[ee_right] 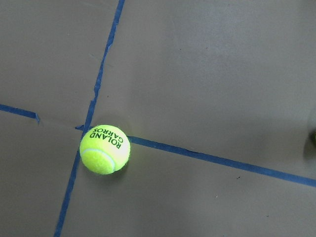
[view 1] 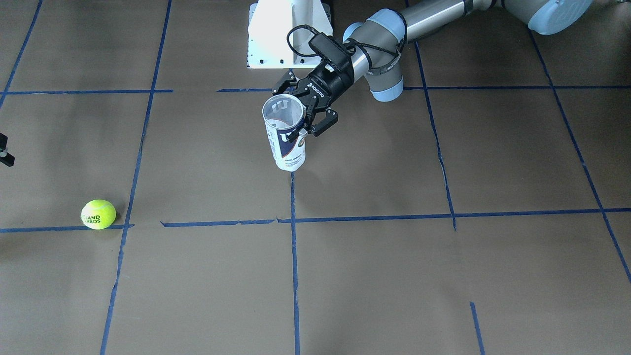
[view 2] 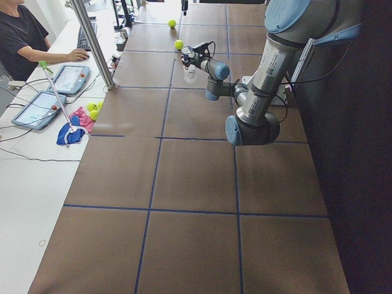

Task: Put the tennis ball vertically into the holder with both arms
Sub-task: 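Move the upright can toward the table center with the left gripper, then grasp the nearer tennis ball with the right gripper while the left holds the can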

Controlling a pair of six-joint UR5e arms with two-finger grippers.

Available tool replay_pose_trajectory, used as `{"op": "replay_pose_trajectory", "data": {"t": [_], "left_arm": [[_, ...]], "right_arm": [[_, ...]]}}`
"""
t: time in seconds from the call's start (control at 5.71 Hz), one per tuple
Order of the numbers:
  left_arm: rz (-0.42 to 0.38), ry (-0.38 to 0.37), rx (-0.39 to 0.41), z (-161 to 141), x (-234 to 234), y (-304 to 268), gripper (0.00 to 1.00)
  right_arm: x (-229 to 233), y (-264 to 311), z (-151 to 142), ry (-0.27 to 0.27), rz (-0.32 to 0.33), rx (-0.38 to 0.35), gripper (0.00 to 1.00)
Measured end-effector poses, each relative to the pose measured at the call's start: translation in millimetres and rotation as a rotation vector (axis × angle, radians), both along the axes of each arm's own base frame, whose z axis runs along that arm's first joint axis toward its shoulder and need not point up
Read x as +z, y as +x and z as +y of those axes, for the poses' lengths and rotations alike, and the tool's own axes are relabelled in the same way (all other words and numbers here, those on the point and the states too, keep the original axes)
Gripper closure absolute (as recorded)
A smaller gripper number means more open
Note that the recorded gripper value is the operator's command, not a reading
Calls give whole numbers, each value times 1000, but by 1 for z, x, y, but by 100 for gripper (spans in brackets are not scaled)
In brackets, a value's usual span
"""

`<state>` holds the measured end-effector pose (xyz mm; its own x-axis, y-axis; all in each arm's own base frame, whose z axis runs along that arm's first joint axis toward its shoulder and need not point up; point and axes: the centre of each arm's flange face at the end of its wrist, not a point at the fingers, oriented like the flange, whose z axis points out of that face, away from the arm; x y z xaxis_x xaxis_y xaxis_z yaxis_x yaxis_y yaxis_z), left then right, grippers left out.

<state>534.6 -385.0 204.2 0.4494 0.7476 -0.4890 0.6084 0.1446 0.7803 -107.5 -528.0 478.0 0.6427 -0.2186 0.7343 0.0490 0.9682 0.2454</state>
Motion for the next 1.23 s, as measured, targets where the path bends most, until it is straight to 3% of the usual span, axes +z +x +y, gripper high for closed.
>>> {"op": "replay_pose_trajectory", "data": {"t": [1.23], "left_arm": [[-33,-7,51,32,25,35,25]], "right_arm": [[-6,-27,-3,-8,6,-18,0]]}}
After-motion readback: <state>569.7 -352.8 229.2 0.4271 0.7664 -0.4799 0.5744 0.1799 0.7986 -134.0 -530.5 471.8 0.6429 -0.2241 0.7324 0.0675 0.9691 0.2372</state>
